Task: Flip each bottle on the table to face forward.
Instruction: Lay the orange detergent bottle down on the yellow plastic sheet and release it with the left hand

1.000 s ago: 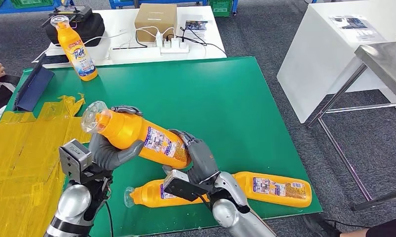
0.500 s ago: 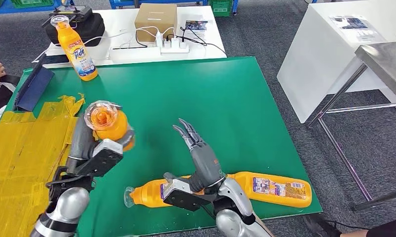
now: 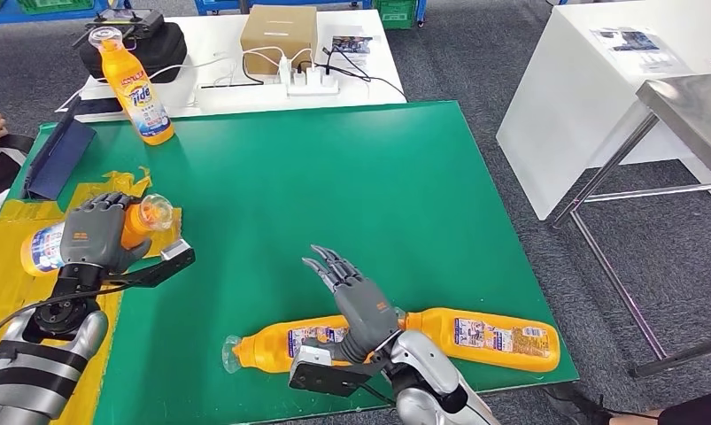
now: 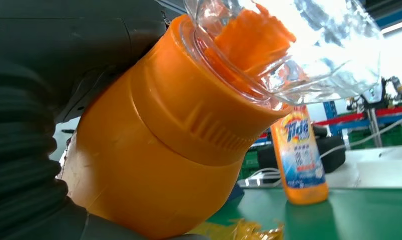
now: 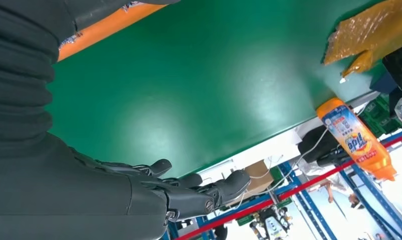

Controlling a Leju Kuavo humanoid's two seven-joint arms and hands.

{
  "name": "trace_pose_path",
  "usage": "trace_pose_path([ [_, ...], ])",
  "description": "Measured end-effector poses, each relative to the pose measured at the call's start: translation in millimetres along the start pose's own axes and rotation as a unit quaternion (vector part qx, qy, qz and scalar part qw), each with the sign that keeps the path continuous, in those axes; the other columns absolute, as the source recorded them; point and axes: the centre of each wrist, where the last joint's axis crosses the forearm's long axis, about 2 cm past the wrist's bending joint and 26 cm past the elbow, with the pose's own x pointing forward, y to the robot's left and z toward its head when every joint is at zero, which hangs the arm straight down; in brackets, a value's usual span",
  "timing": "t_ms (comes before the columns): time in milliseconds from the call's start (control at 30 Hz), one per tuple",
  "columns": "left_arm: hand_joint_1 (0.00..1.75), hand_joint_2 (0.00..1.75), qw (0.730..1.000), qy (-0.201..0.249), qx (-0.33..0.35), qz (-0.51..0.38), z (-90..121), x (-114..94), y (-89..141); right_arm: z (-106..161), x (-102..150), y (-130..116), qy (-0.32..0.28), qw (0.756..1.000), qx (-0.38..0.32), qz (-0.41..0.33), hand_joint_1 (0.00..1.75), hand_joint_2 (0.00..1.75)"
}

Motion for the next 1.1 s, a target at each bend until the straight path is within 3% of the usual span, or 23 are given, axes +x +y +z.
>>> trace_pose_path([
  [733,1.75,1.75,0.999,0.004,-0.035,-0.006,1,-5,-14,1,-5,3,0.004,1.0,0.016,0.01,0.0,1.75],
  [933,1.75,1.75,0.994,-0.034,-0.097,-0.027,3,0,-26,-4,-15,9,0.042,0.994,0.078,0.067,0.0,1.75],
  [1000,0.87,1.75,0.992,-0.033,-0.121,-0.028,2,6,-33,-5,-23,12,0.05,0.99,0.101,0.085,0.0,1.75],
  [1067,0.0,0.87,0.99,-0.011,-0.141,-0.021,-1,14,-37,-6,-29,16,0.061,0.985,0.12,0.109,0.0,1.75],
  [1100,0.0,0.44,0.989,0.007,-0.148,-0.016,-3,19,-38,-5,-31,19,0.07,0.981,0.129,0.125,0.0,1.75],
])
